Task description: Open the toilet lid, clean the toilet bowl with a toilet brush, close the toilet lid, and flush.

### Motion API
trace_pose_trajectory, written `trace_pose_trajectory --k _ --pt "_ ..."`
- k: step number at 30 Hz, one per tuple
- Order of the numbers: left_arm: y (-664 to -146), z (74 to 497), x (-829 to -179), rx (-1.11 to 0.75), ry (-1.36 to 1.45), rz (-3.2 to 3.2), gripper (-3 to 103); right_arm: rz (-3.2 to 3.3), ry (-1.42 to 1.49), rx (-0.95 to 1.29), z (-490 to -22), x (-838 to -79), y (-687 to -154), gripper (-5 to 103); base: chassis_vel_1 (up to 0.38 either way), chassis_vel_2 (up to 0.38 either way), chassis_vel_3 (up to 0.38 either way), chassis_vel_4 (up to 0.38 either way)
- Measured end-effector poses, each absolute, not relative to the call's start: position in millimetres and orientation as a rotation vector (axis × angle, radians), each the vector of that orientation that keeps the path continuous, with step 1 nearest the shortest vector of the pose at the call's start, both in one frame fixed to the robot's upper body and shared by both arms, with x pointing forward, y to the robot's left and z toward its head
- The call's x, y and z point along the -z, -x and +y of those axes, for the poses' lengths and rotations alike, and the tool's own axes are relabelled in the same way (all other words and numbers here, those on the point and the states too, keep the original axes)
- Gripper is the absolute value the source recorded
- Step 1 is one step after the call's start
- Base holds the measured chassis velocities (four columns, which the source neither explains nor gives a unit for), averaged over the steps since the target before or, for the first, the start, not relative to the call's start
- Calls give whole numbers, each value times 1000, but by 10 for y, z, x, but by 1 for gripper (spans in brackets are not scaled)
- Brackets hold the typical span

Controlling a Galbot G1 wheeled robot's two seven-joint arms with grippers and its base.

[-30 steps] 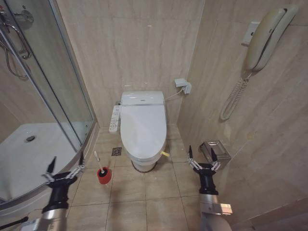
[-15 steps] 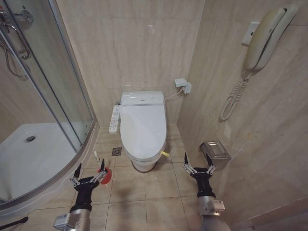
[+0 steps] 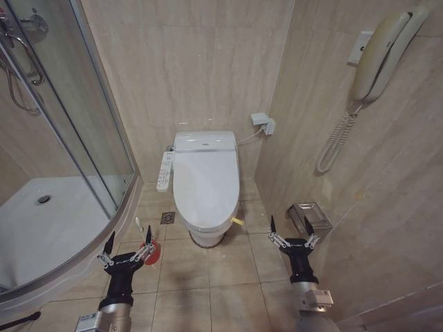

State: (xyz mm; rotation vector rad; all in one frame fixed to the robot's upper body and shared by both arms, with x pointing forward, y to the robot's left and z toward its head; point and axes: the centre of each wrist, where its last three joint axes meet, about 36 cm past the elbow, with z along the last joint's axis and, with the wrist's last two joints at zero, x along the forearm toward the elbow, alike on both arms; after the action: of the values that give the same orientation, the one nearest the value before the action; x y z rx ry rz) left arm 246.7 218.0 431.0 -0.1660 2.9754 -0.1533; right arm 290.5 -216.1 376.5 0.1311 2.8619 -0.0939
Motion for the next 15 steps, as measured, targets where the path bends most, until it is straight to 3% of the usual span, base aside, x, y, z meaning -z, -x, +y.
trace_pose_trajectory --k 15 --pt "-2440 2139 -4350 170 122 2950 100 2837 -54 42 -2102 -3803 -2860 100 0 0 0 0"
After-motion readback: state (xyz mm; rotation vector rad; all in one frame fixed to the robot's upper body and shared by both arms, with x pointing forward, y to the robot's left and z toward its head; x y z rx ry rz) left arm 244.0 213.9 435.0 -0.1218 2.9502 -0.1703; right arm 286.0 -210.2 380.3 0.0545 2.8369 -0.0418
